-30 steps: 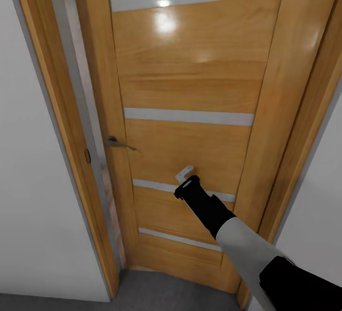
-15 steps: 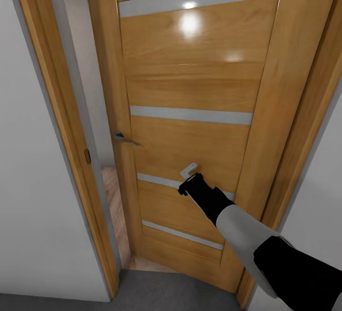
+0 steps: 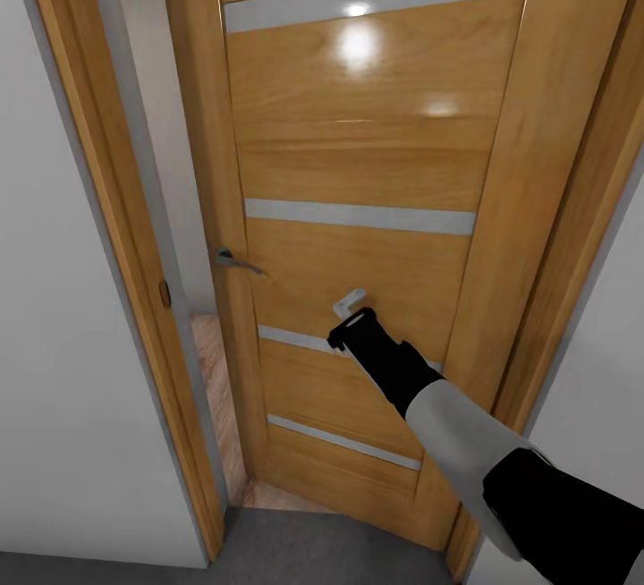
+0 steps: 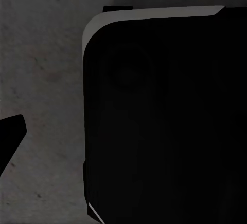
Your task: Move the two storage containers from the living room to the garage. In the garage, place one container on the floor and stack the other container on top of it (either order is fine).
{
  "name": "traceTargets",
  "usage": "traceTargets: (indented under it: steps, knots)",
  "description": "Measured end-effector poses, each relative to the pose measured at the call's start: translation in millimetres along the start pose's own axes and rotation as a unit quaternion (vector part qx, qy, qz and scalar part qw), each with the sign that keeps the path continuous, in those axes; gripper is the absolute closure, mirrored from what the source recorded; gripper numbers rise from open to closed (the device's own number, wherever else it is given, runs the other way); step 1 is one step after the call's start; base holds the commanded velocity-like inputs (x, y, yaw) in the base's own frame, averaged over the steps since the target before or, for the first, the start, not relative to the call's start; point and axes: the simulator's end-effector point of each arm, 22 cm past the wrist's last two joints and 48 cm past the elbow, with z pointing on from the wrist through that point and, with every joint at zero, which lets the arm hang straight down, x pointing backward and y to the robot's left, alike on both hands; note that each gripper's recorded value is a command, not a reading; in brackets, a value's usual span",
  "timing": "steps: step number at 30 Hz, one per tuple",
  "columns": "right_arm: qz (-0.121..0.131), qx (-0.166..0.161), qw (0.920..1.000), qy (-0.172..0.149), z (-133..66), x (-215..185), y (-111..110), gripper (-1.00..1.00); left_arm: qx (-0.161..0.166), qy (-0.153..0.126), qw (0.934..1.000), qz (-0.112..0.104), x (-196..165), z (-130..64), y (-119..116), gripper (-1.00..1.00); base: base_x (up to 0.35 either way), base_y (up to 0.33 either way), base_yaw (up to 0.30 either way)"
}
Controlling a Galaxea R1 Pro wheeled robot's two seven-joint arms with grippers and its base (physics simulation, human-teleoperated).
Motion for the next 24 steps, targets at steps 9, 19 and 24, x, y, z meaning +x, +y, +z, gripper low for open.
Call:
traceTargets:
  steps: [9,19,24]
  knots:
    - [0.01,0.0,0.9997,-0.023,-15.0,-27,-4,-1.0,0.0,0.0,1.0,0.0,0,0.0,0,-1.0,0.0,0.0,0.0]
    - [0.014,-0.002,0.9996,-0.024,-15.6,-28,-3,-1.0,0.0,0.0,1.0,0.0,0,0.0,0,-1.0,0.0,0.0,0.0]
    - [0.014,0.004,0.9996,-0.024,-15.6,-28,-6,-1.0,0.0,0.0,1.0,0.0,0,0.0,0,-1.0,0.0,0.0,0.0]
